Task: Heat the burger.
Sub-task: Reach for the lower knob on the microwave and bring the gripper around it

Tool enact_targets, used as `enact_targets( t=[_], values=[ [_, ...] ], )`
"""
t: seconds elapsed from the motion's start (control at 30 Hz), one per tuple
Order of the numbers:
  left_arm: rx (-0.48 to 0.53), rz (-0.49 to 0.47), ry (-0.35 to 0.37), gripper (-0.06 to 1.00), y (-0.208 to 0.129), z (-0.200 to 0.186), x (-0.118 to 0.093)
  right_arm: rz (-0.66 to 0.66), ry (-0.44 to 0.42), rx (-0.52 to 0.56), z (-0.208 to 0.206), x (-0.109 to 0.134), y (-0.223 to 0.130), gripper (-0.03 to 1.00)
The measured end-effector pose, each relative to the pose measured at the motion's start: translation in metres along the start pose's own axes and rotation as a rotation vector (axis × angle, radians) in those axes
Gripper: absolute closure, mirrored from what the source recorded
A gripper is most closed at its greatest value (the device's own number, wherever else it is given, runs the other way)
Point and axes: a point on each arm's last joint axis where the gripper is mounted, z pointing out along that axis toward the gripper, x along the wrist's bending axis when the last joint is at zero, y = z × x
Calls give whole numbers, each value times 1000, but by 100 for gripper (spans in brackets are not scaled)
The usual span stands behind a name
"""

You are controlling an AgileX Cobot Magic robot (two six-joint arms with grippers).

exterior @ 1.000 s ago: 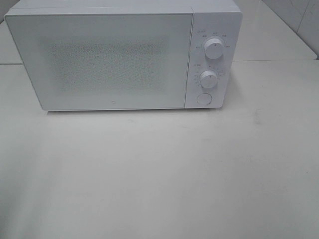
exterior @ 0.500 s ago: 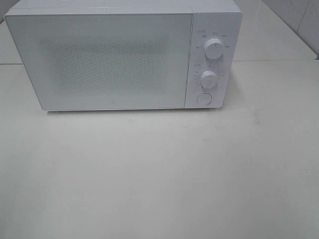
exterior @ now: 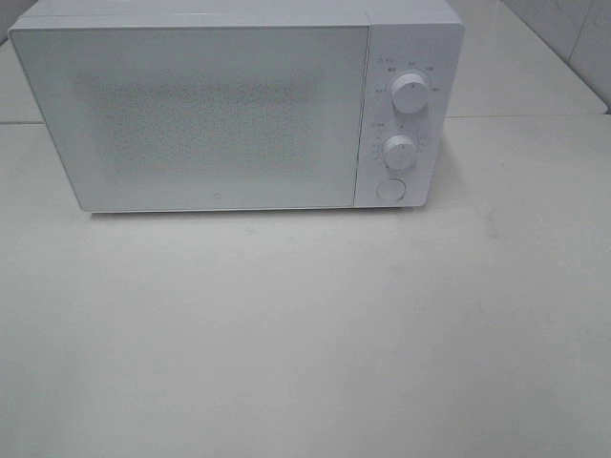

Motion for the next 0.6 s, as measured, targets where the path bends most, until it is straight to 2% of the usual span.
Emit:
enact_targets(
  t=[0.6],
  values=[
    [0, 0, 0, -4, 0, 0, 0, 0, 0, 0, 0, 0, 0, 22]
  ],
)
